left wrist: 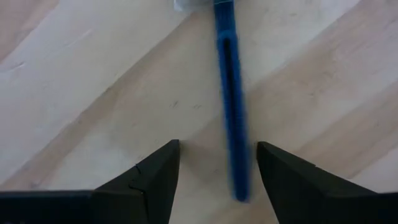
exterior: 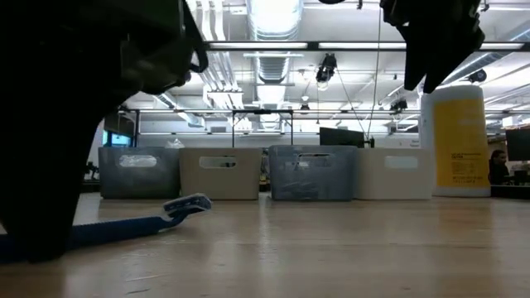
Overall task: Pick & Place Travel size toiletries
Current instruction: Put the blue razor into the right black bin
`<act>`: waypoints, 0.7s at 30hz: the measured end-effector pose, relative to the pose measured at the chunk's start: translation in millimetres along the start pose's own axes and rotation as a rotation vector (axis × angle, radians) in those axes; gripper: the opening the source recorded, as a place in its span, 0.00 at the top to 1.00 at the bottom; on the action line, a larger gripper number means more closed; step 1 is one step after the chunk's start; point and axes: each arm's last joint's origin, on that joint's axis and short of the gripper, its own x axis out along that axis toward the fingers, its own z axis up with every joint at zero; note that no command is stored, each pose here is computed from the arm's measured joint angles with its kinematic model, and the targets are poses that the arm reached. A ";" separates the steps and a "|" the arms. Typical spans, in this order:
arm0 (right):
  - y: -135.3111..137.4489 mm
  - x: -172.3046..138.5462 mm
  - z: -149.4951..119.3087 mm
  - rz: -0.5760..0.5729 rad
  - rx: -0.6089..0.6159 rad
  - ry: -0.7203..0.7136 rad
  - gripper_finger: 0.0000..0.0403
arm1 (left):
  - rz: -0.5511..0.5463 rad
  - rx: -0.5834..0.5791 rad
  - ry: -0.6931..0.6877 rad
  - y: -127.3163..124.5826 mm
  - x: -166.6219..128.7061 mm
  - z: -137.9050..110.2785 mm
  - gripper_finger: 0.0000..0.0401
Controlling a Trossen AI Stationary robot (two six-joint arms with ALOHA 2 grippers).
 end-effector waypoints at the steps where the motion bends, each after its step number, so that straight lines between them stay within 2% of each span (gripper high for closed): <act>1: -0.1 0.2 -0.2 -0.001 -0.007 0.001 0.10 | 0.002 0.004 0.007 -2.0 1.5 -0.3 0.46; 4: -0.8 1.3 -1.1 -0.009 -0.015 0.005 0.10 | 0.012 0.025 0.011 -6.2 6.8 -1.3 0.49; 7: -1.2 1.9 -1.6 -0.014 -0.021 0.007 0.10 | 0.019 0.053 0.007 -7.6 12.5 -2.2 0.56; 16: -0.9 1.1 -3.4 0.017 -0.033 0.055 0.10 | 0.025 0.213 -0.026 -4.9 18.4 2.8 0.94; 21: 0.5 -3.5 -5.1 0.079 -0.026 0.075 0.10 | -0.007 0.303 -0.039 -3.8 7.9 18.3 0.95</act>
